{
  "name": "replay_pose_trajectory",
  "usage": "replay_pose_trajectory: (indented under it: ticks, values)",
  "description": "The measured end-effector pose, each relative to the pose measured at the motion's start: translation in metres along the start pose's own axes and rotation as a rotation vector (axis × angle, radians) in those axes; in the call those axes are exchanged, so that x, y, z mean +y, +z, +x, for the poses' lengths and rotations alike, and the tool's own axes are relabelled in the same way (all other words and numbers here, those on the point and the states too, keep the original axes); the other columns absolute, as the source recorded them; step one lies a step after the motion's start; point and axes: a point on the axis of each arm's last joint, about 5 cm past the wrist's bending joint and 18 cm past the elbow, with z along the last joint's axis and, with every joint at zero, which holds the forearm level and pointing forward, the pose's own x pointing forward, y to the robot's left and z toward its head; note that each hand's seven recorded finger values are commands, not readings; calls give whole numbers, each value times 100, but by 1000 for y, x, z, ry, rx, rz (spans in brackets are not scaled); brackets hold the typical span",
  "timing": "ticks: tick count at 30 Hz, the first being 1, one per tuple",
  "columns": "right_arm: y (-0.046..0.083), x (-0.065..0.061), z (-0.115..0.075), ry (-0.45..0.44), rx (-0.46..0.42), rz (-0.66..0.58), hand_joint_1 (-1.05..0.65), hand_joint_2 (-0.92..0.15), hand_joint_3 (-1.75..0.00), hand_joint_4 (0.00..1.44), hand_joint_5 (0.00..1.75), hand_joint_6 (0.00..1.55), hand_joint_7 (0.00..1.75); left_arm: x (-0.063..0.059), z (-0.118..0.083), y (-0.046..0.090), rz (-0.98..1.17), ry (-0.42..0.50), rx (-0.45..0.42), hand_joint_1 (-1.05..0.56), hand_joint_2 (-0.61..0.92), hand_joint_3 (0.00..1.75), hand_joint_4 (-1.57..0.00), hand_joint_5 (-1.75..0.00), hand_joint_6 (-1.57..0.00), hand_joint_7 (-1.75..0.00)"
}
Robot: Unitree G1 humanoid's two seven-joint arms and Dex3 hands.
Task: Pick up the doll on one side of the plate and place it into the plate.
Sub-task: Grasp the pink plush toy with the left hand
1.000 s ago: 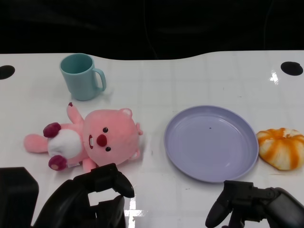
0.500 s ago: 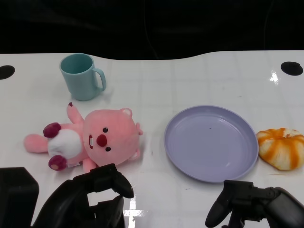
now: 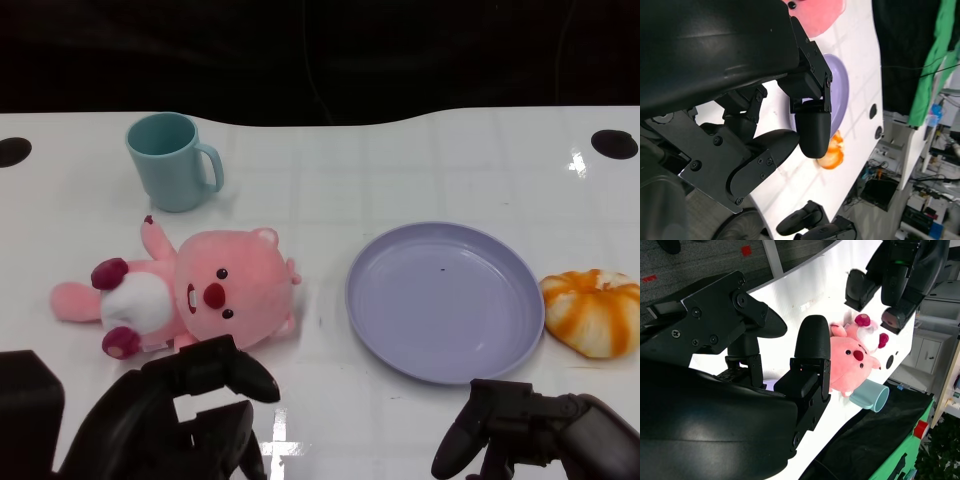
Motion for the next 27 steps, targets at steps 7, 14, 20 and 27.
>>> replay_pose_trajectory:
  ticks: [7, 14, 20, 27]
  values:
    - [1, 1, 0, 4, -1, -2, -8, -58, -101, 66, 154, 62, 122, 4, -3, 6, 27, 54, -54, -33, 82, 48, -51, -101, -61, -35]
    - [3, 2, 0, 4, -1, -5, -9, -58, -102, 65, 154, 62, 122, 11, -7, 19, 277, 81, -135, -52, 92, 17, -26, -85, -46, -12]
    - [4, 2, 1, 6, 1, -4, -9, -58, -103, 66, 154, 63, 122, 15, -7, 33, 582, 132, -183, -69, 92, 14, -18, -77, -43, -7]
    - [4, 3, 1, 8, -1, -4, -8, -58, -102, 66, 153, 62, 122, 17, -9, 42, 829, 199, -173, -68, 92, 8, -10, -72, -39, -3]
